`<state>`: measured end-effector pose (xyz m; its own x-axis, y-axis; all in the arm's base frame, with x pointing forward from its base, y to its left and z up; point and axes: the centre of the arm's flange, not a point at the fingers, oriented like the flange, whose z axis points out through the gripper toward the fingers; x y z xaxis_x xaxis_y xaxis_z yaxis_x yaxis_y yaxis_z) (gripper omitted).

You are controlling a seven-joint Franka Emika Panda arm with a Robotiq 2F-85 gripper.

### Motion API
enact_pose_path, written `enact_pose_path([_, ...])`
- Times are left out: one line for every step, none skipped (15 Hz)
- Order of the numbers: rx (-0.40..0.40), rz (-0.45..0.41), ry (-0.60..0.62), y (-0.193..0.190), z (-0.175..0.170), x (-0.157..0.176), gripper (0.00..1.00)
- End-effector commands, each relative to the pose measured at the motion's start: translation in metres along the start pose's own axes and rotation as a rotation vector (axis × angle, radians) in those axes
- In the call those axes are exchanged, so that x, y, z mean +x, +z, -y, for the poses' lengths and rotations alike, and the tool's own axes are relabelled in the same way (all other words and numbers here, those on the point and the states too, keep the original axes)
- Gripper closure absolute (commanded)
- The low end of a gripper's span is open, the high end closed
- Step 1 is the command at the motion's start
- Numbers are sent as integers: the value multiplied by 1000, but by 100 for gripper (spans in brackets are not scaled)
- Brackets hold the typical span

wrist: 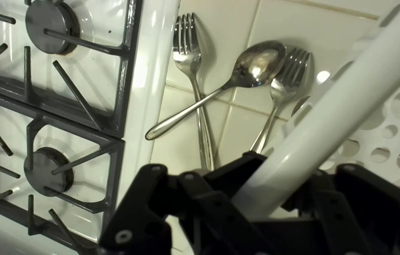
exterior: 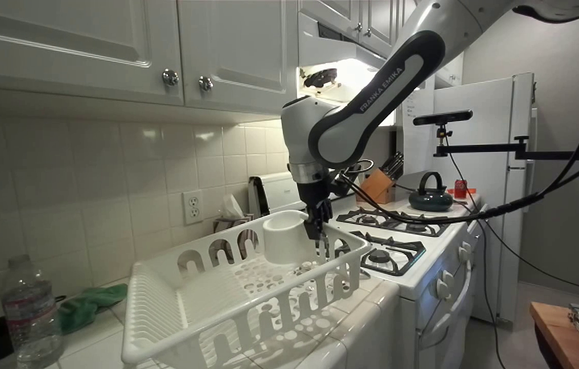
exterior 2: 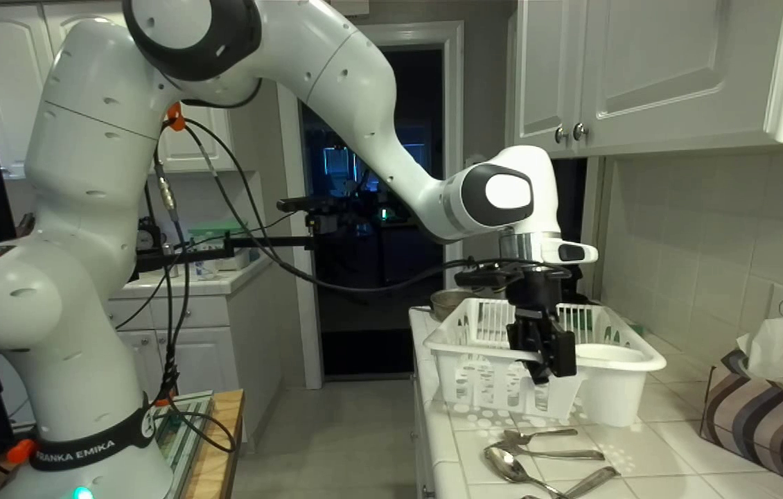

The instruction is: Turn the white object to the right

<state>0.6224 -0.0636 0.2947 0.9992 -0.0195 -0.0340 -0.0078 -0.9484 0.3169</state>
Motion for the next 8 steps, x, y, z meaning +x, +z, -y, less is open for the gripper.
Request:
enact_pose_path([-19, -31, -59, 1, -4, 9, 100])
enact_pose_path([-16, -35, -70, 2, -4, 11, 100])
enact_pose_path([-17, -40, -76, 3, -3, 13, 100])
enact_pose_path([-15, -45, -82, 3, -3, 14, 100])
enact_pose_path([-13, -51, -88, 3, -1, 16, 100])
enact_pose_path([-11, -55, -96, 3, 1, 18, 100])
enact_pose_path([-11, -59, -106, 2, 3, 20, 100])
enact_pose_path([-12, -64, -113, 1, 5, 22, 100])
